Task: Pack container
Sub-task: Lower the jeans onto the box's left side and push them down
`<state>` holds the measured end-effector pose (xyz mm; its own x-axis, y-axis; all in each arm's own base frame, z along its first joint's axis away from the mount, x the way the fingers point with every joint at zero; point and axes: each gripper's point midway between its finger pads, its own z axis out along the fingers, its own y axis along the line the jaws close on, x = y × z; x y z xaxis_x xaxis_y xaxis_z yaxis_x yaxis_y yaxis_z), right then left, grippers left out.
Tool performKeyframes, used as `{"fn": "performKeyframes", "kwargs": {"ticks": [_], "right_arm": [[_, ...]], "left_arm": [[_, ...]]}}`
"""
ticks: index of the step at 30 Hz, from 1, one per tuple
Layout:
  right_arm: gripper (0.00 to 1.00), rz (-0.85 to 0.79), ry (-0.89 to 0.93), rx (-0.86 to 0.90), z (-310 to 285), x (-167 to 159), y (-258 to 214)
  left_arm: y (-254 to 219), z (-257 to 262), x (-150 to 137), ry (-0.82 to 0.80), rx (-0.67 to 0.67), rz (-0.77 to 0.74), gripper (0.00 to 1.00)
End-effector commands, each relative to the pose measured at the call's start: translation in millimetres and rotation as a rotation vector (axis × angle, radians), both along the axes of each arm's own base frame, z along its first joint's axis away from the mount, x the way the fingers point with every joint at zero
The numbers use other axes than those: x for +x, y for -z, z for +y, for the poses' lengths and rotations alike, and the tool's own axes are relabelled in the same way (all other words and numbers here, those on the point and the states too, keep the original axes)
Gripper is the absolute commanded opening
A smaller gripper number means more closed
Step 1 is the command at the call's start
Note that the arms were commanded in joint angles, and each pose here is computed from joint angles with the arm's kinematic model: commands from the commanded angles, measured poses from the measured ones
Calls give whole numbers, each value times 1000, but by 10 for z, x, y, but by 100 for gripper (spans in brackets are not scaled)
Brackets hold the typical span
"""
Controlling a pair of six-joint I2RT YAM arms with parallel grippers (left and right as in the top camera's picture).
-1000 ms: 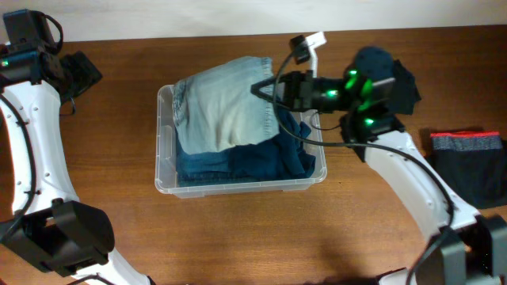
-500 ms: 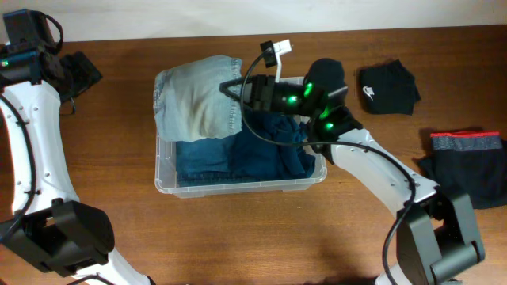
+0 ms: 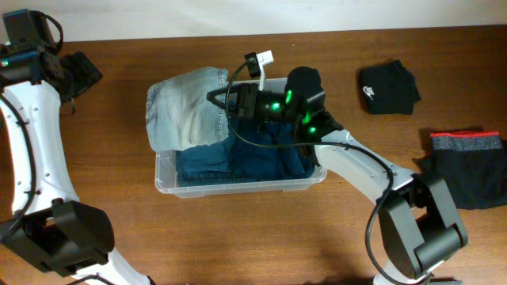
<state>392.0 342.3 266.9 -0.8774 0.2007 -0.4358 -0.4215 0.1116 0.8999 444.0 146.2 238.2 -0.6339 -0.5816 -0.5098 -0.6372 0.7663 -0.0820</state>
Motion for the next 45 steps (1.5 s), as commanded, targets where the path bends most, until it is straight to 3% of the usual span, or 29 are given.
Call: {"fn": "performKeyframes", "kwargs": {"ticks": [1, 4, 6, 8, 10, 12, 16, 31, 39, 42, 45], "right_arm": [[5, -55, 38, 15, -48, 160, -110], [6, -29, 65, -1, -144, 281, 21], [14, -20, 93, -27, -251, 371, 105], [27, -33, 120, -55, -369, 453, 169], [49, -28, 151, -81, -492, 537, 242], [52, -1, 184, -121, -615, 610, 367], [67, 31, 241, -214, -787, 696, 622], [78, -13, 341, -355, -942, 784, 790], [85, -7, 322, -513, -869, 639, 1115], [84, -25, 300, -512, -754, 585, 1102], [69, -26, 292, -506, -696, 559, 1090]], "left_arm": [[-4, 10, 7, -13, -2, -4, 99], [-5, 10, 8, -14, -2, -4, 99], [-5, 10, 8, -13, -2, -4, 99], [-5, 10, 8, -13, -1, -4, 99], [-5, 10, 8, -13, -1, -4, 100], [-4, 10, 7, -13, -2, -4, 99], [-5, 10, 8, -13, -1, -4, 100], [-5, 10, 8, -13, -1, -4, 99], [-4, 9, 7, -14, -2, -4, 100], [-5, 10, 8, -13, -1, -4, 99], [-4, 10, 7, -14, -2, -4, 99]]}}
